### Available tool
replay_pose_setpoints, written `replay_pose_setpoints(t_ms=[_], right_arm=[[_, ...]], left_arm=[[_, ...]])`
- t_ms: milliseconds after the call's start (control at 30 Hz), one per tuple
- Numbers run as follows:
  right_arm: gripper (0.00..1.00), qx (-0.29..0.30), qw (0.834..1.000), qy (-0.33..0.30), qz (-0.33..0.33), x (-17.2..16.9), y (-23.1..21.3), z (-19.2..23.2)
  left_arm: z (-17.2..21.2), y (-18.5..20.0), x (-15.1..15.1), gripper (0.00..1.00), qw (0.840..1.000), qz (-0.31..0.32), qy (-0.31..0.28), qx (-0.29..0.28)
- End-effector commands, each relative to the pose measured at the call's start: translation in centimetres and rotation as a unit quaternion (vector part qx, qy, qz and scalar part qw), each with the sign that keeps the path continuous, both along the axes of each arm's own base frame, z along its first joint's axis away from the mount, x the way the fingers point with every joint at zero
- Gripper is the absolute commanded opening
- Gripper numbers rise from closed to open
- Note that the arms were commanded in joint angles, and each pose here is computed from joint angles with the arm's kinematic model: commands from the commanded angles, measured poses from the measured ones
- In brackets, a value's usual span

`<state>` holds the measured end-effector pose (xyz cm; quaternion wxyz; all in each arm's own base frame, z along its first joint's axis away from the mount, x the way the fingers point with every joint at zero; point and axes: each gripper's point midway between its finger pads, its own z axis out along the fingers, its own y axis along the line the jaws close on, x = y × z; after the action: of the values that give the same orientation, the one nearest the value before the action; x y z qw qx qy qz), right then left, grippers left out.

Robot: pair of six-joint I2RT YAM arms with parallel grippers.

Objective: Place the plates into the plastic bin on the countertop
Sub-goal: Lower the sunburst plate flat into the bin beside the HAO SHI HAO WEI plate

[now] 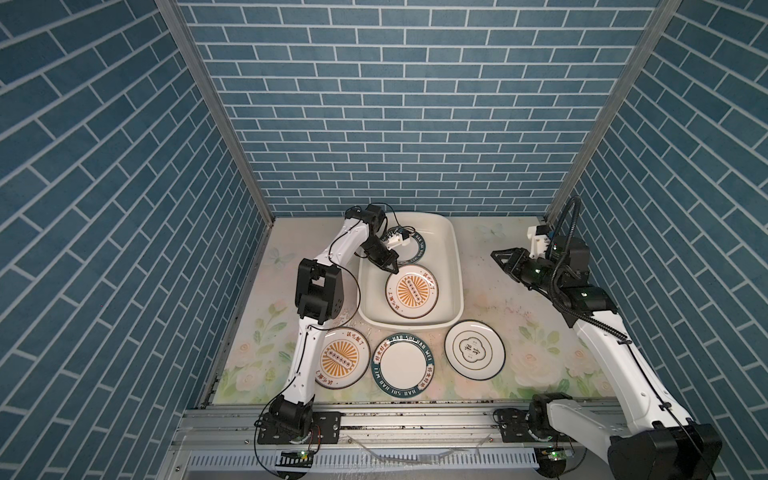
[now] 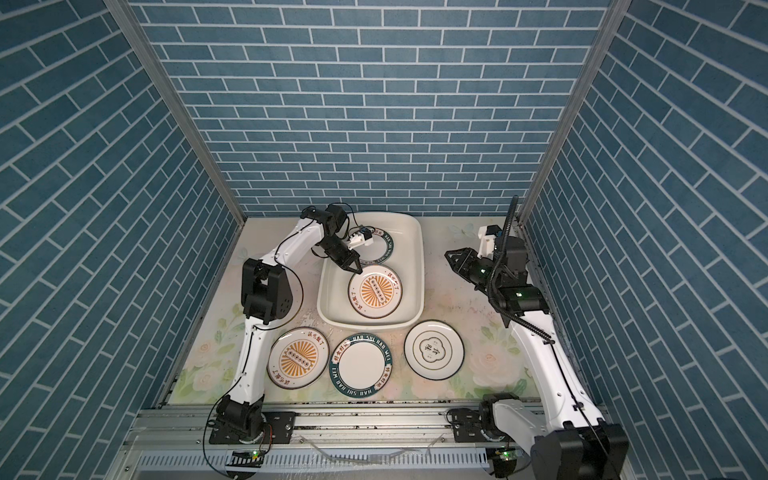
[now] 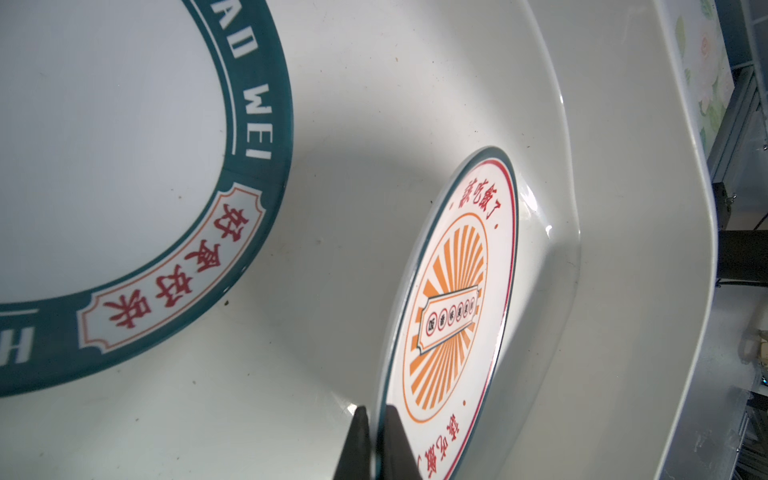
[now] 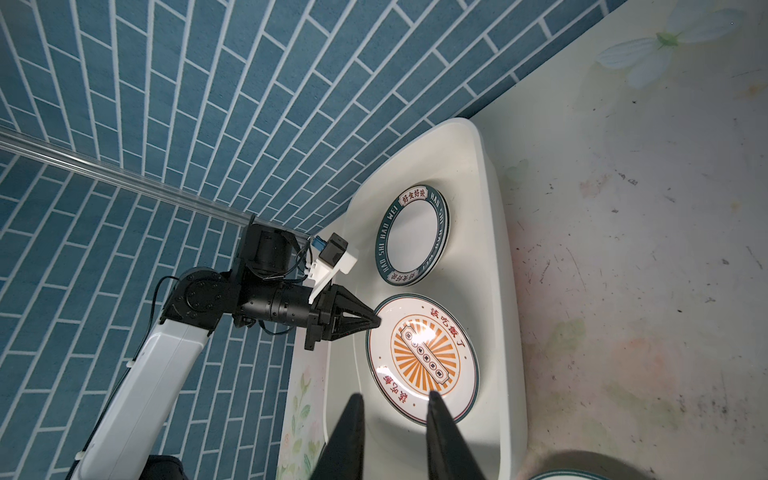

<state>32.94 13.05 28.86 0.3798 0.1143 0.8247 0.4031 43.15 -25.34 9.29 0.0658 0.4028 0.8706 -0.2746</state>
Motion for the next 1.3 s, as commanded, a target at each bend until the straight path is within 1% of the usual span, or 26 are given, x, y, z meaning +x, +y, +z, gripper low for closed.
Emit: replay_pose_setpoints(t_ms=[0, 433, 500, 667, 1267], right_arm=[[0.27, 0.012, 1.000, 0.002, 0.003, 0.3, 0.2, -0.1], [0.27, 0.015, 1.000, 0.002, 0.003, 0.5, 0.3, -0.4], [0.27, 0.015, 1.000, 0.002, 0.003, 0.5, 0.3, -0.4], [0.27, 0.018, 1.000, 0.002, 0.004, 0.7, 0.4, -0.5], [0.27, 0.028, 1.000, 0.008, 0.007, 1.1, 0.7, -1.1]], left_arm=[[-1.4, -0.4, -0.2, 0.00, 0.999, -0.023, -0.004, 0.022], [-2.6, -0.7, 0.7, 0.03, 0.999, -0.025, -0.012, 0.039], [-2.9, -0.6, 0.9, 0.06, 0.999, -0.024, -0.013, 0.042], [-3.6, -0.7, 1.3, 0.08, 0.999, -0.020, -0.017, 0.046], [-5.8, -0.6, 3.2, 0.10, 0.997, -0.011, -0.037, 0.060]])
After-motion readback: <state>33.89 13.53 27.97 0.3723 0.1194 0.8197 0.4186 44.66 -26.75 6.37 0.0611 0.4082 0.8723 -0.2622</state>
